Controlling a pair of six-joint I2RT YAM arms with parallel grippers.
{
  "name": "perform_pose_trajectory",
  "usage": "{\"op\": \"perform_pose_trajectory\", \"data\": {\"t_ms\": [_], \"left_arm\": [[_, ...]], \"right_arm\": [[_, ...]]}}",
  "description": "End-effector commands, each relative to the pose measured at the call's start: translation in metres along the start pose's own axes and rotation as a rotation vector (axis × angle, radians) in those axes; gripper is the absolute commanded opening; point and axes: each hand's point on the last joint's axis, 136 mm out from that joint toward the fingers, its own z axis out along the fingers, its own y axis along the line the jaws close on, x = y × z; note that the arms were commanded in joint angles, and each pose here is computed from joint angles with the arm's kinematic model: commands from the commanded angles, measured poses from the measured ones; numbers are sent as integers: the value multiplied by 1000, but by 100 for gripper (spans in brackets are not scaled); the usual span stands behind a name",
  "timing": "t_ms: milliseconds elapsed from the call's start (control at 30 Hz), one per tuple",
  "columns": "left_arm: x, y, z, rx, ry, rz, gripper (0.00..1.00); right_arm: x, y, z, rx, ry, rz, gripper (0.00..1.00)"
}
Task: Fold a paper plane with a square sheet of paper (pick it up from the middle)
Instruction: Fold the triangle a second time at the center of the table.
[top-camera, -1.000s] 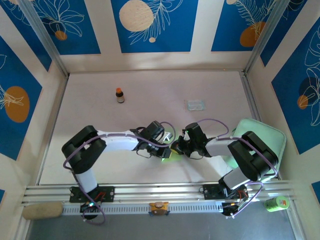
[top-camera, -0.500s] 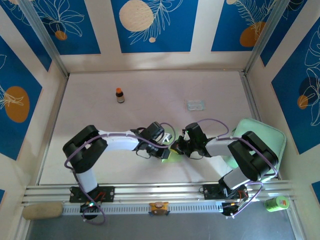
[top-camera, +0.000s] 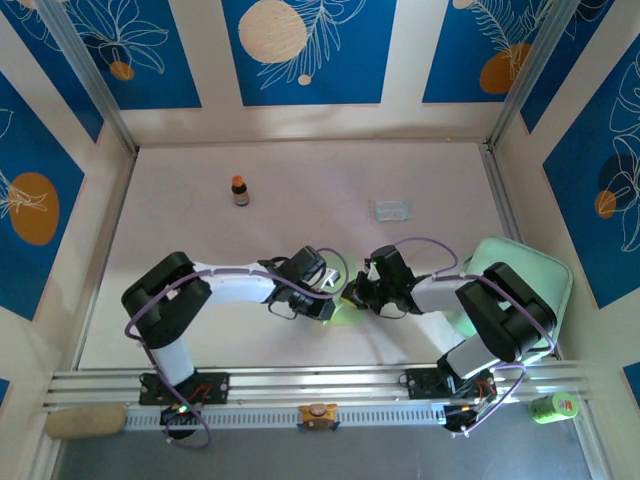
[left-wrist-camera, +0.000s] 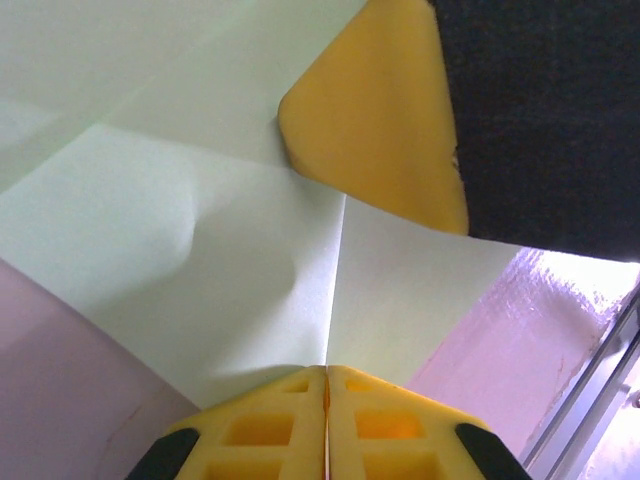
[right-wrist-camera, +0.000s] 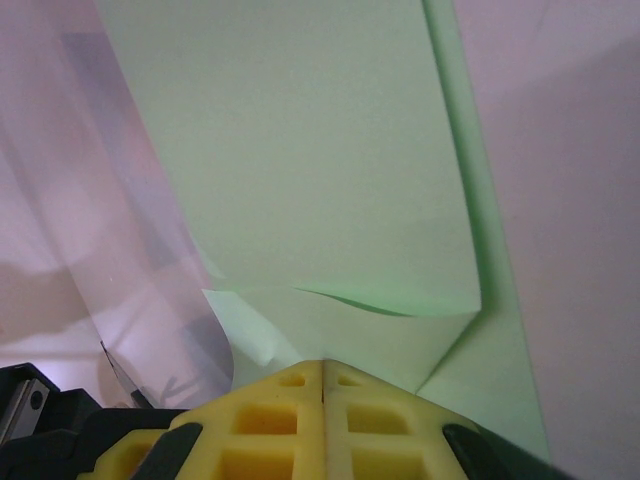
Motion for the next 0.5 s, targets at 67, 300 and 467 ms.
{"op": "perform_pose_trajectory", "data": {"t_ms": [67,300,467], "left_arm": [[1,-15,-13,33,-12,49,11],[-14,-42,-17,139,-53,52,14],[-11,-36,-2,143,-9,36,14]], "right_arm": [[8,-33,-2,111,15,66,3],[8,-33,-2,112,12,67,3],[8,-32,-2,110,14,66,3]]}}
